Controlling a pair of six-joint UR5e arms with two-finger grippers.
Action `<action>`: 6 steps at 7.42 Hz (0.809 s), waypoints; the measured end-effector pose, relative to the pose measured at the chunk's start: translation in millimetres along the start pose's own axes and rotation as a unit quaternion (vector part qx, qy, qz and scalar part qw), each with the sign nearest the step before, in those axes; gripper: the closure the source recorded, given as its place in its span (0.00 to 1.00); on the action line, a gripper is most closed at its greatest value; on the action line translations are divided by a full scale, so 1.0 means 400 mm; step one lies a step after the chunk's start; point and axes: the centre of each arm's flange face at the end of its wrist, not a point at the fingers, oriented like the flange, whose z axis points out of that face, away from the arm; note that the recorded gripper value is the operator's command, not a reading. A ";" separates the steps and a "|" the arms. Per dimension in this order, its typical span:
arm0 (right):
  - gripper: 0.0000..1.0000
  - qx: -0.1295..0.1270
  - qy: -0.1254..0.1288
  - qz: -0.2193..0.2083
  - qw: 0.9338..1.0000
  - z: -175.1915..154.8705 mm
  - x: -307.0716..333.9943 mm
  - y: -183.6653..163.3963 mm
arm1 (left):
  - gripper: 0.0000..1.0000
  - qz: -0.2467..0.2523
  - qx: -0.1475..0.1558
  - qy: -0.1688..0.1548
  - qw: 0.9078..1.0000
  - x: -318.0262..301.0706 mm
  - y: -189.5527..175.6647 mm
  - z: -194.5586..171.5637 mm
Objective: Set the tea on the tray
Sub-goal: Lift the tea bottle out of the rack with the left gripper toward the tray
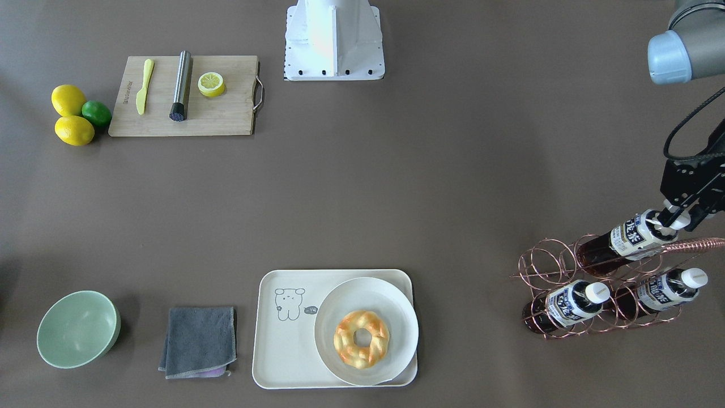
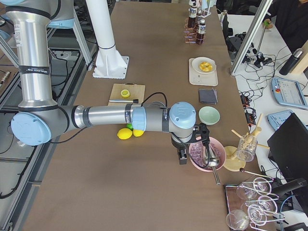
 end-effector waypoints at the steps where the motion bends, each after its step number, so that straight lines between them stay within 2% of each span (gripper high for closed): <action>1: 0.00 0.000 0.000 0.000 1.000 0.000 0.000 0.000 | 1.00 0.002 -0.003 -0.002 1.000 0.014 -0.013 -0.076; 3: 0.00 0.000 0.000 0.000 1.000 -0.001 -0.001 -0.001 | 1.00 0.007 0.002 -0.005 1.000 0.062 -0.012 -0.237; 4: 0.00 0.000 0.000 0.000 1.000 0.000 0.000 -0.001 | 1.00 0.007 0.002 -0.004 1.000 0.089 -0.001 -0.278; 6: 0.00 -0.001 0.000 0.001 1.000 0.003 0.002 0.003 | 1.00 -0.004 -0.011 0.010 1.000 0.174 0.026 -0.263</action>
